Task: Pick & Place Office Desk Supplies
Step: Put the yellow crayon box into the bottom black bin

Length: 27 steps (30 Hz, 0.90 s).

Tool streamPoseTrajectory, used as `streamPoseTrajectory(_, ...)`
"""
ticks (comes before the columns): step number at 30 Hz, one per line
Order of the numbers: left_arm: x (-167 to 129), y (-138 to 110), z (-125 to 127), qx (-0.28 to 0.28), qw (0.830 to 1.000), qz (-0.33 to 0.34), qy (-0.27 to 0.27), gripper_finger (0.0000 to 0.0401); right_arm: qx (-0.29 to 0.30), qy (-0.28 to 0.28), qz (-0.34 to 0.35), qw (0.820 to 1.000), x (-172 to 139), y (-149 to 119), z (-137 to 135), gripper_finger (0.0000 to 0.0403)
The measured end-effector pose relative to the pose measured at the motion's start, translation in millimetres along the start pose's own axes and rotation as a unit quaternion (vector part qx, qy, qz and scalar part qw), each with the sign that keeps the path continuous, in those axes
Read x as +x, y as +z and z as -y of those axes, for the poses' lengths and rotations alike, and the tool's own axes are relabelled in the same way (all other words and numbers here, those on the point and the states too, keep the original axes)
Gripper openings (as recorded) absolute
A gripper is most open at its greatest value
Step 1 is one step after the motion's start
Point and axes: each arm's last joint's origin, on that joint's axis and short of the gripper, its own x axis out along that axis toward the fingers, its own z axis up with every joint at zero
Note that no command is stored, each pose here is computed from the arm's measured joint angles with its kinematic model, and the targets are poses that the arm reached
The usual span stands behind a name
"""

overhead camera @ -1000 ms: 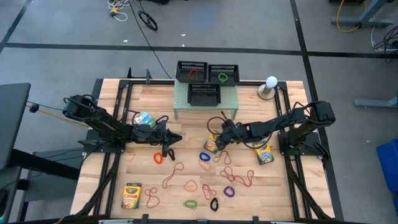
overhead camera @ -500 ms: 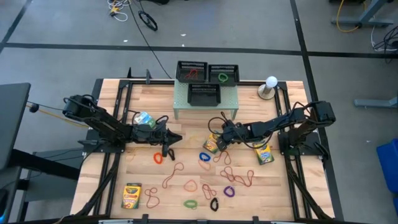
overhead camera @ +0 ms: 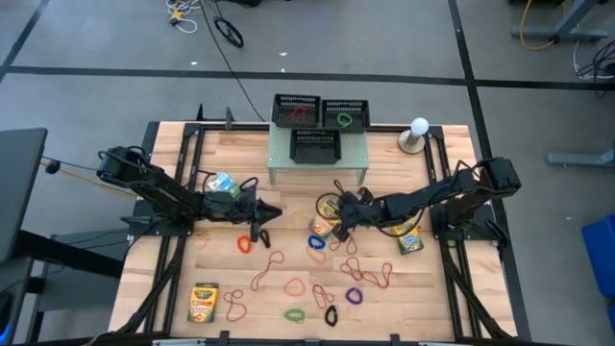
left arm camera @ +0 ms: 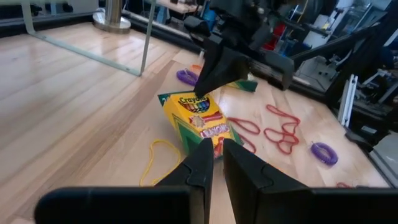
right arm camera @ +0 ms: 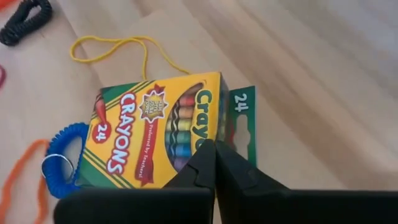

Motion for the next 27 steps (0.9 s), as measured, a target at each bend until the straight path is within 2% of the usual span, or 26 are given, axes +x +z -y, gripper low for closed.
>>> streamPoseTrajectory(6,1,3,1,-0.014,1.000,0.010,-0.012,0.0045,-0.088,-0.079,0.030,0.992,-22,7,-20,0.0002)
streamPoseTrajectory(10,8,4,6,-0.029,0.999,-0.016,-0.020,0.0046,-0.171,-0.109,0.077,0.976,-35,10,-37,0.0001)
streamPoseTrajectory(13,15,5,12,-0.019,0.999,-0.044,-0.014,0.0061,-0.220,-0.123,0.103,0.962,-40,7,-46,0.0001)
streamPoseTrajectory(16,22,6,19,-0.008,0.998,-0.066,-0.014,0.0096,-0.240,-0.135,0.123,0.954,-44,5,-51,0.0001)
streamPoseTrajectory(20,31,2,23,-0.004,0.997,-0.070,-0.016,0.0162,-0.257,-0.142,0.136,0.946,-49,2,-56,0.0001)
streamPoseTrajectory(24,44,-13,21,0.017,0.997,-0.070,-0.017,0.0230,-0.259,-0.132,0.142,0.946,-51,-1,-61,0.0000)
streamPoseTrajectory(27,51,-26,20,0.031,0.997,-0.058,-0.038,0.0256,-0.246,-0.109,0.150,0.951,-53,-1,-66,0.0001)
